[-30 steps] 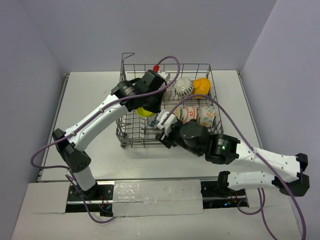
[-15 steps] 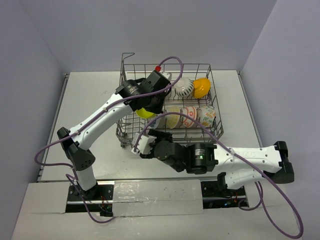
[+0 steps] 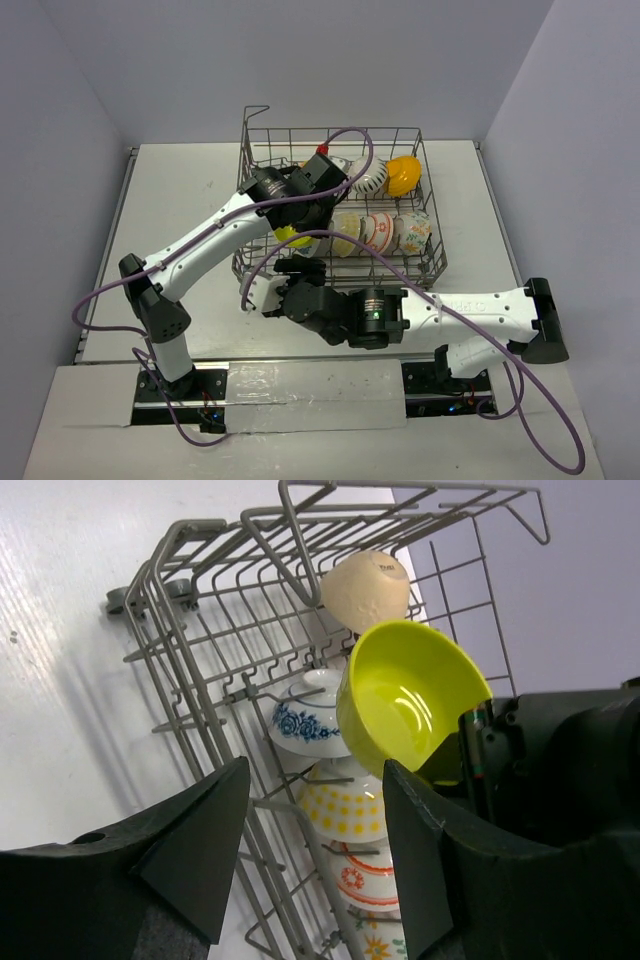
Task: Load the bowls into the dish rack
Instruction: Pass from the left arm to the right
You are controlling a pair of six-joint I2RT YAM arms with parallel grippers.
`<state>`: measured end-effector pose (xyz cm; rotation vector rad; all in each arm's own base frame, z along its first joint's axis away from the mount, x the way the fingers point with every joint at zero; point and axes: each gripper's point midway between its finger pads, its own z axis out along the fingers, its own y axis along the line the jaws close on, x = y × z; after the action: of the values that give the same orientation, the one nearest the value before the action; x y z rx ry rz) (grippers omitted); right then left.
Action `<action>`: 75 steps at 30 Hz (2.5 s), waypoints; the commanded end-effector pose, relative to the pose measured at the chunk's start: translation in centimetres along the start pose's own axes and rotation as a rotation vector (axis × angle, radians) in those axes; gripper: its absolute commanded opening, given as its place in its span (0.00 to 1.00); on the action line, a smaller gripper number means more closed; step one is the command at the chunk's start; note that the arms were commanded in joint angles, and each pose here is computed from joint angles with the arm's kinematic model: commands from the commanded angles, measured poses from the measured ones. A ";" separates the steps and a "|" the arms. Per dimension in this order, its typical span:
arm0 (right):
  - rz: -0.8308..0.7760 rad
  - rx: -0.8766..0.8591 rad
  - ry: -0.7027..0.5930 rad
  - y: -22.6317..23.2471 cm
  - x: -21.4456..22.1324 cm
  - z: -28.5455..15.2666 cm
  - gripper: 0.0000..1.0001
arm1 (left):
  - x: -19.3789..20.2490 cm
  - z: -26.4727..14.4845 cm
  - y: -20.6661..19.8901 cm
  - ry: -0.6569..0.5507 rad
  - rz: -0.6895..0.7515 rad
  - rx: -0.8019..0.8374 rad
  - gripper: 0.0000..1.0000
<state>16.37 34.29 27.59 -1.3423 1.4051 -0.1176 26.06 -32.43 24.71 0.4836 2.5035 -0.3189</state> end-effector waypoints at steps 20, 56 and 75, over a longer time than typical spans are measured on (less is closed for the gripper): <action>0.092 0.028 0.049 -2.1 0.8 4.6 0.62 | 0.6 -4.4 -0.7 -0.061 -0.014 0.062 0.00; 0.119 0.126 0.123 -4.8 2.4 6.3 0.54 | 2.2 -4.5 -0.6 -0.025 0.024 0.049 0.00; 0.104 0.105 0.166 -3.8 3.2 7.2 0.06 | 2.2 -4.2 -0.6 -0.016 0.042 0.037 0.00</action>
<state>22.79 35.88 24.74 -1.2962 1.5345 -0.1667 23.81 -31.35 25.56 0.4984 2.4732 -0.3153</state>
